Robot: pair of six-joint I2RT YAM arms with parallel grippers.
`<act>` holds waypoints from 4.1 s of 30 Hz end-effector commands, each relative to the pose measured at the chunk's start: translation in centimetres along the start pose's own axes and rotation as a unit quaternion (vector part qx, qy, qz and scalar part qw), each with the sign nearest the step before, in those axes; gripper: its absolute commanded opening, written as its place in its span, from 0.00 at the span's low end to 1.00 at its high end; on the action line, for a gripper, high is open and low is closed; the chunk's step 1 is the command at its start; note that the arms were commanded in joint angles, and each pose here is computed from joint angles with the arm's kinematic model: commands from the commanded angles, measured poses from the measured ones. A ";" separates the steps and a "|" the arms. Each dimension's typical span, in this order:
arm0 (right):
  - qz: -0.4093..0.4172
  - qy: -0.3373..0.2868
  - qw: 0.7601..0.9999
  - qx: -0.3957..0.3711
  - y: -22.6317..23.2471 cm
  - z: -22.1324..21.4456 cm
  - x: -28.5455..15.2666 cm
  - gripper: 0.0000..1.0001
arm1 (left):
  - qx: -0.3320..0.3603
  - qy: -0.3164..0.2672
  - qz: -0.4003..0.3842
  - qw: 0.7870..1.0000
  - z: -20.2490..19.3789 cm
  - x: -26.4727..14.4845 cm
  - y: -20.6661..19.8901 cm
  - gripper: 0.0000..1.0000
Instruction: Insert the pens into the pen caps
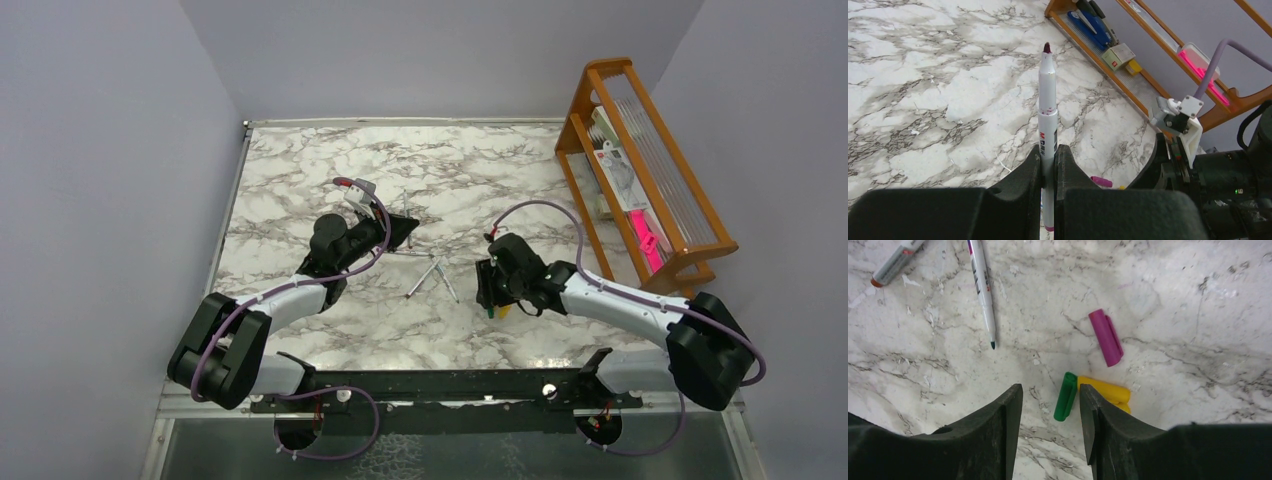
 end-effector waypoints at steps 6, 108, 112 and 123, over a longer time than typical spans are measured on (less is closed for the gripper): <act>-0.066 0.016 0.998 0.003 0.9 -1.8 -0.4 0.43 | 0.001 -0.009 0.010 1.000 0.1 0.1 0.1 0.00; 0.342 -0.407 0.847 0.018 7.7 12.9 -9.5 0.02 | -0.070 -0.020 -0.202 0.977 -0.6 0.8 -10.7 0.00; 0.338 -0.409 0.847 0.020 7.6 13.0 -9.4 0.02 | -0.067 -0.022 -0.203 0.977 -0.4 0.6 -10.9 0.00; 0.356 -0.403 0.843 0.016 7.9 12.8 -9.4 0.02 | -0.063 -0.017 -0.196 0.978 -0.6 0.6 -10.7 0.00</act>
Point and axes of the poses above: each gripper's point midway between its finger pads, its own x axis out along the fingers, its own y axis along the line the jaws close on, z = x × y, the point moved 9 cm from there along -x, back along the fingers, and after that the axes turned 11 degrees about x, right-handed, at the moved point
